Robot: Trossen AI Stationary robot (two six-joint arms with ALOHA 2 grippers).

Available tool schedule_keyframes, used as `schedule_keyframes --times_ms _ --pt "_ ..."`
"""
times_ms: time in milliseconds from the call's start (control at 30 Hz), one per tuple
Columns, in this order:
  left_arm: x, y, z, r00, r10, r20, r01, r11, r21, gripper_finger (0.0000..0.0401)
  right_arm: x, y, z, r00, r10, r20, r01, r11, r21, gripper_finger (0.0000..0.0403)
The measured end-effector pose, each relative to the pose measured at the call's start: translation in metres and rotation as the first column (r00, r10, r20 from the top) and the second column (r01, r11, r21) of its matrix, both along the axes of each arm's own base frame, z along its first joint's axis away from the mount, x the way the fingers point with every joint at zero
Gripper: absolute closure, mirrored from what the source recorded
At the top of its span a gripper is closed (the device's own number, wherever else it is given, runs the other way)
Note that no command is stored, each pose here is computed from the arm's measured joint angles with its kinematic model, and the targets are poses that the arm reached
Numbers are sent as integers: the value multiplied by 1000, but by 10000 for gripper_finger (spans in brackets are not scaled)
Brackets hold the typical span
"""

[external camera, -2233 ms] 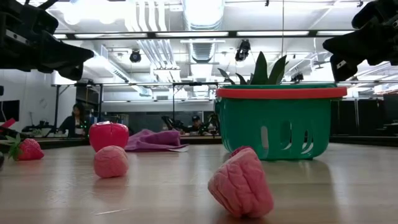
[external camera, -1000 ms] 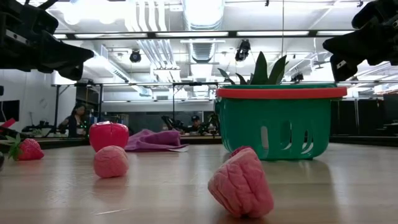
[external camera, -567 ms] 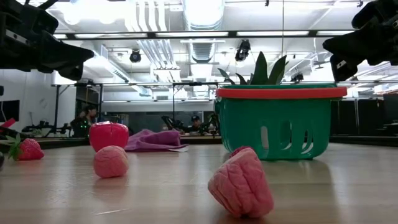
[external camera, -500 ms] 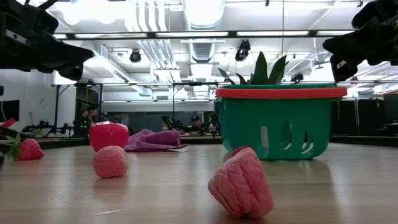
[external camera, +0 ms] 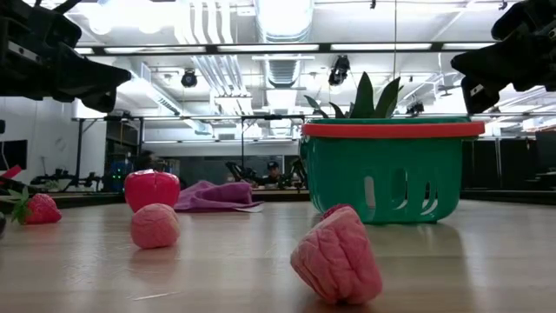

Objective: Pick and placing Produce into tupperware

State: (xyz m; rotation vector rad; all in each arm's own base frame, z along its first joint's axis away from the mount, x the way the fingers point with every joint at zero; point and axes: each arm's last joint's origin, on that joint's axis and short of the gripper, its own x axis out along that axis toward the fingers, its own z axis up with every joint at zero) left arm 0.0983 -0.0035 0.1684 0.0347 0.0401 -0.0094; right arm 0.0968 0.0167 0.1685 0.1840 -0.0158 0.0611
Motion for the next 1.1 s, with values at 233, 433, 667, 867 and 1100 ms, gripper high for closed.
schedule_keyframes --times_ms 233,433,667,867,1100 --pt "0 0 0 1000 0 0 0 1000 0 401 0 0 0 1000 0 0 0 1000 0 394" --pt "0 0 0 1000 0 0 0 1000 0 401 0 0 0 1000 0 0 0 1000 0 394" --pt "0 0 0 1000 0 0 0 1000 0 401 0 0 0 1000 0 0 0 1000 0 394" --pt "0 0 1 1000 0 9 0 1000 -1 401 0 0 0 1000 0 0 0 1000 0 394" --pt "0 0 2 1000 0 24 0 1000 -1 401 0 -1 0 1000 -20 4 20 1000 -11 394"
